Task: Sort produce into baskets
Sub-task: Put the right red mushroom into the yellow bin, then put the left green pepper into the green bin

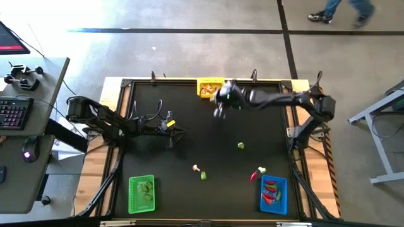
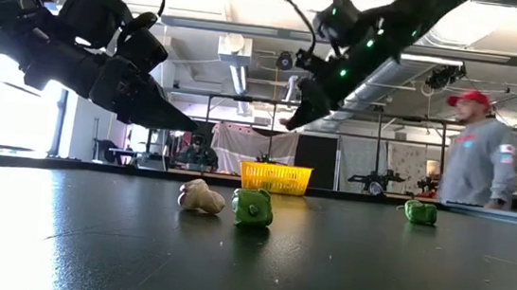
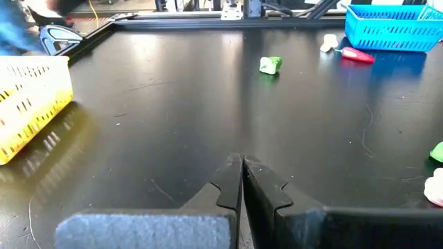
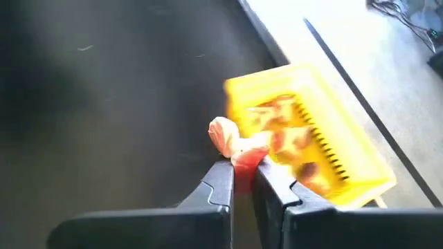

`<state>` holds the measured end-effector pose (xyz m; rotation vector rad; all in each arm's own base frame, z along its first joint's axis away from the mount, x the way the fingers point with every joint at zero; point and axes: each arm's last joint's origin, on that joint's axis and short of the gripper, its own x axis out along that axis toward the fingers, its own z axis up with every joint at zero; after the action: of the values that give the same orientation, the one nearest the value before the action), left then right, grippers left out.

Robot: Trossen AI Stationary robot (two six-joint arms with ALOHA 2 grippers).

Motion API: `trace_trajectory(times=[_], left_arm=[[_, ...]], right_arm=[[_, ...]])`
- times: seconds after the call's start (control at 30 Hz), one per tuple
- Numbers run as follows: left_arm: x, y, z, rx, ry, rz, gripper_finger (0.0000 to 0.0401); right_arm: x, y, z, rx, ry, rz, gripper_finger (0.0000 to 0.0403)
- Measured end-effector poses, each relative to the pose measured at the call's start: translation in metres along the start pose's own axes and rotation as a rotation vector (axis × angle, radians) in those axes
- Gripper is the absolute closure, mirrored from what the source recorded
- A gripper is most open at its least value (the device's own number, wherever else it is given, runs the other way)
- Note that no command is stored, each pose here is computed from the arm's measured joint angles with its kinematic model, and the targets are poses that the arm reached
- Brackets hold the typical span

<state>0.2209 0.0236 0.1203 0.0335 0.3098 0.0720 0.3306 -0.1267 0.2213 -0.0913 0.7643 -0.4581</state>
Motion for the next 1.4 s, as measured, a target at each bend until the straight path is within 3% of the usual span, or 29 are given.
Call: trace_trajectory(times=[0.23,0.5,0.83,0.93,1.07,1.23,1.4], left_arm=[[0.000,0.001,0.000,-0.023,0.002,0.046,0.0400],[0.000,0.002,0.000,-0.074,0.001,0.058,0.0401],[0.007,0.000,0.008,-0.069,0.002,0.006,0.0401],[0.015,-0.004,0.015,-0.025,0.030,-0.032,0.0401],[0.025,-0.012,0.025,0.046,0.086,-0.069,0.0401],[0.033,-0.022,0.038,0.090,0.110,-0.113,0.0401],[0.038,-0.034,0.047,0.167,0.150,-0.212,0.0401]], right_arm=[[0.052,-0.054,-0.002,0.033,0.112,-0.026,0.0387],[0.086,-0.089,0.009,0.114,0.233,-0.042,0.0380],[0.075,-0.092,0.033,0.117,0.302,-0.005,0.0253],[0.072,-0.087,0.038,0.113,0.300,-0.025,0.0243],[0.072,-0.078,0.039,0.086,0.276,0.016,0.0283],[0.075,-0.065,0.026,0.080,0.196,0.020,0.0387],[0.034,-0.051,0.016,0.150,-0.083,0.022,0.0391]])
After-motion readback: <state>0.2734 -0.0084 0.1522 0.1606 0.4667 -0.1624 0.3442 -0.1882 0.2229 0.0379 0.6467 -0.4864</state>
